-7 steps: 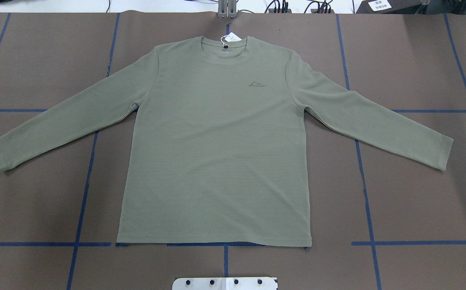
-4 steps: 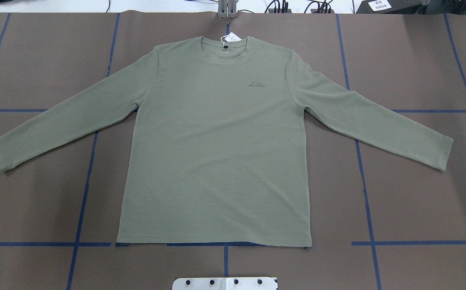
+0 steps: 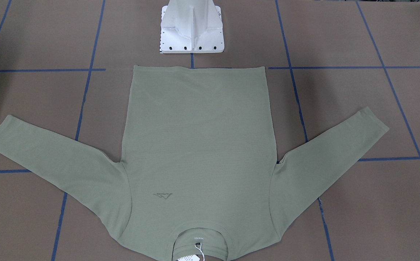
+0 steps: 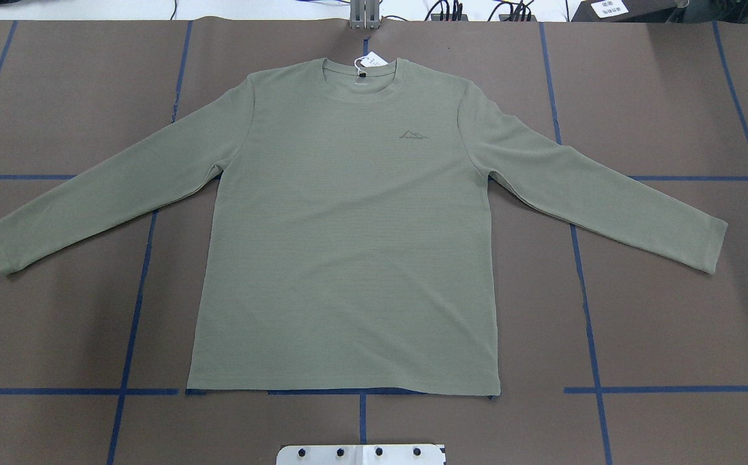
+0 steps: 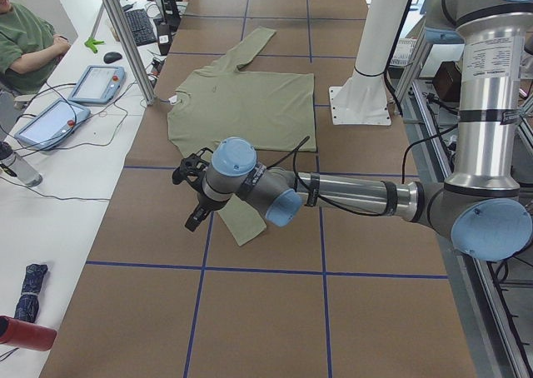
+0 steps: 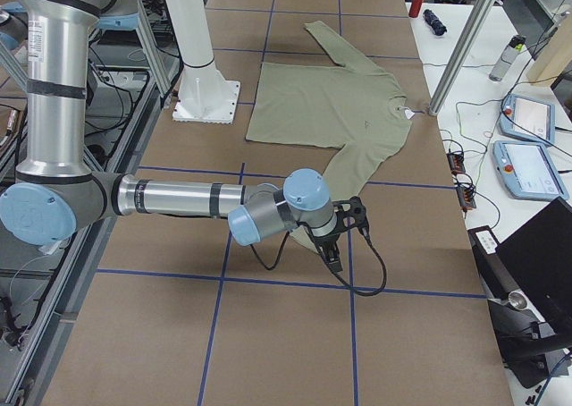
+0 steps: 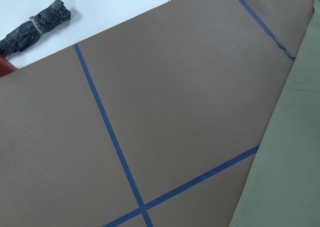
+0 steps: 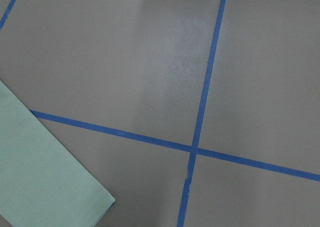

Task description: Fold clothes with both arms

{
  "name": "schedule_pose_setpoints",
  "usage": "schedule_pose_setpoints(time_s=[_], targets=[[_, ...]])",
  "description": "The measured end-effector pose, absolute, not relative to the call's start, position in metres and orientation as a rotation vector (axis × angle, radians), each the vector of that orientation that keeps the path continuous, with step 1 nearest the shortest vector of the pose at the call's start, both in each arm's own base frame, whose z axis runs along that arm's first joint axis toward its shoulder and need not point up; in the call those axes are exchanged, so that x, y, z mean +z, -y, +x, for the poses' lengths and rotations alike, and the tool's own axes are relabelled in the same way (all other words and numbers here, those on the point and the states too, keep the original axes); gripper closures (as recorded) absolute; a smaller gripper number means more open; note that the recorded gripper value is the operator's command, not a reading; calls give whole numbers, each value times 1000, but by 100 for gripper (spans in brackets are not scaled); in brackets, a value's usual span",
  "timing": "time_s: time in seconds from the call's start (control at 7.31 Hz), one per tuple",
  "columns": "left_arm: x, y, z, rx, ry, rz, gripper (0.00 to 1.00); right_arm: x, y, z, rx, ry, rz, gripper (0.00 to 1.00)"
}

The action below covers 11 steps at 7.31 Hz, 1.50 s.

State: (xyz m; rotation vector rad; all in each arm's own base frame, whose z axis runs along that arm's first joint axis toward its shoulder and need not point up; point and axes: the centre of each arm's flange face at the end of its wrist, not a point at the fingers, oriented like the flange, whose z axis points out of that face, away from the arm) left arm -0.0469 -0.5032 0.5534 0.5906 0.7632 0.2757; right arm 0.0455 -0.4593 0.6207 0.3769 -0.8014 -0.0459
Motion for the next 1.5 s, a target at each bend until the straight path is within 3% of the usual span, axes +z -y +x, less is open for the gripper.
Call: schedule_pose_setpoints(time_s=[0.14,0.41,0.82,1.5], targets=[[554,503,-47,276,-763,591,0,632,452,30,40,837,377,5],[556,503,-47,276,-764,589,0,641,444,-27,221,877,382,23],[557,503,-47,278,-763,588,0,644,434,-135,302,836,392,43],[557,502,-47,282,-762,595,0,684,417,-163,266,831,396,48]])
